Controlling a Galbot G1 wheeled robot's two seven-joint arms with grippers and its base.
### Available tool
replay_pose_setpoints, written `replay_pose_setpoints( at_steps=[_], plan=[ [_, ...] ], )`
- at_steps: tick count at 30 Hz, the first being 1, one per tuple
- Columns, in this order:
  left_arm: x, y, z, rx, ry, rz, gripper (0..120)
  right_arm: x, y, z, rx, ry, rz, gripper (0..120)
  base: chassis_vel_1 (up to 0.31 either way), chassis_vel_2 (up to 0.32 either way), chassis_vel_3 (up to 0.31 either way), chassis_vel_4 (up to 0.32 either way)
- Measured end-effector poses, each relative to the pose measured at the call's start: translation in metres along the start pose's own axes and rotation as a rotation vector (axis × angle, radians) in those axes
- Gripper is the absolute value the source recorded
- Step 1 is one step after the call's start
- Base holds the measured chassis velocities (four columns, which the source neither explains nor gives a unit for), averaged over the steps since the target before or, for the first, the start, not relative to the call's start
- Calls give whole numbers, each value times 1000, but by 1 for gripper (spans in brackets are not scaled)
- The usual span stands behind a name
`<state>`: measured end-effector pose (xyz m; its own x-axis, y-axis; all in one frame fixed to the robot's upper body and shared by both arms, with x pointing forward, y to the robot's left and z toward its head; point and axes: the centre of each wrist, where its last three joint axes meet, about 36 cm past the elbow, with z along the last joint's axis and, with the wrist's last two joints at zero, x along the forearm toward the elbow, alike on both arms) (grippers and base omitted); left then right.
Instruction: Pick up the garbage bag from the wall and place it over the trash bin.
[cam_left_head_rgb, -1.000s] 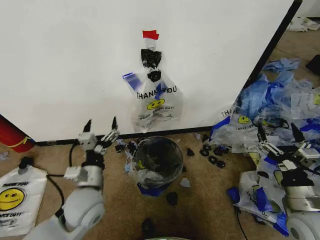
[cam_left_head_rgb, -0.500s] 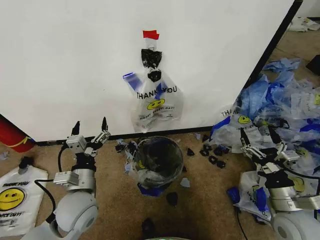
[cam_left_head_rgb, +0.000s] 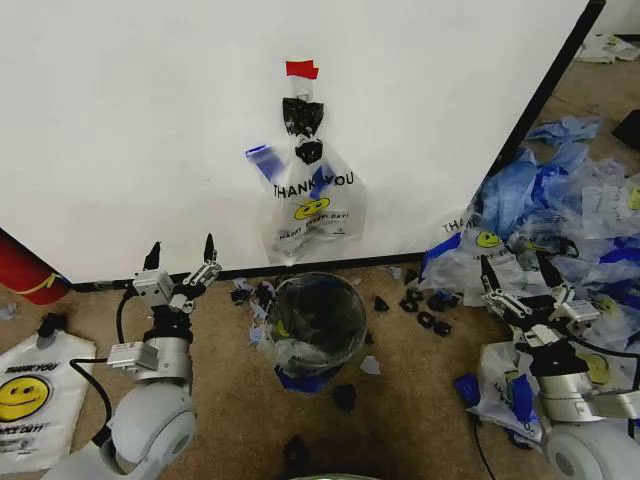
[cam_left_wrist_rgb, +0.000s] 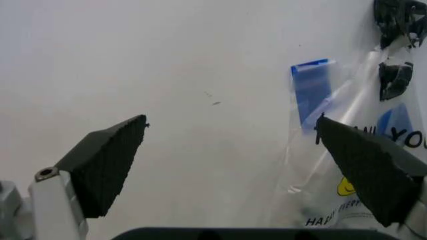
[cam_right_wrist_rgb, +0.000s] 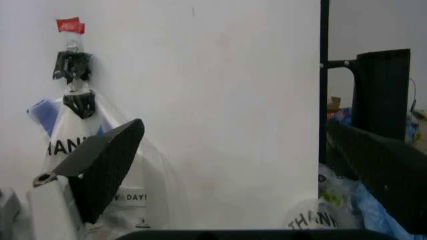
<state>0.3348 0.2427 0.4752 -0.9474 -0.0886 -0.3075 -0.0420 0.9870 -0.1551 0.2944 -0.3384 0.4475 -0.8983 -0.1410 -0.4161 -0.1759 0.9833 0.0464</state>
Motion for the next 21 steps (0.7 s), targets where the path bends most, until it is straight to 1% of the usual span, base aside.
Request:
replay_pose_setpoints(
  at_steps=[21],
  plan=[
    [0,0,0,1,1,0,100,0,0,0,1,1,1,100,0,0,0,0]
  ],
)
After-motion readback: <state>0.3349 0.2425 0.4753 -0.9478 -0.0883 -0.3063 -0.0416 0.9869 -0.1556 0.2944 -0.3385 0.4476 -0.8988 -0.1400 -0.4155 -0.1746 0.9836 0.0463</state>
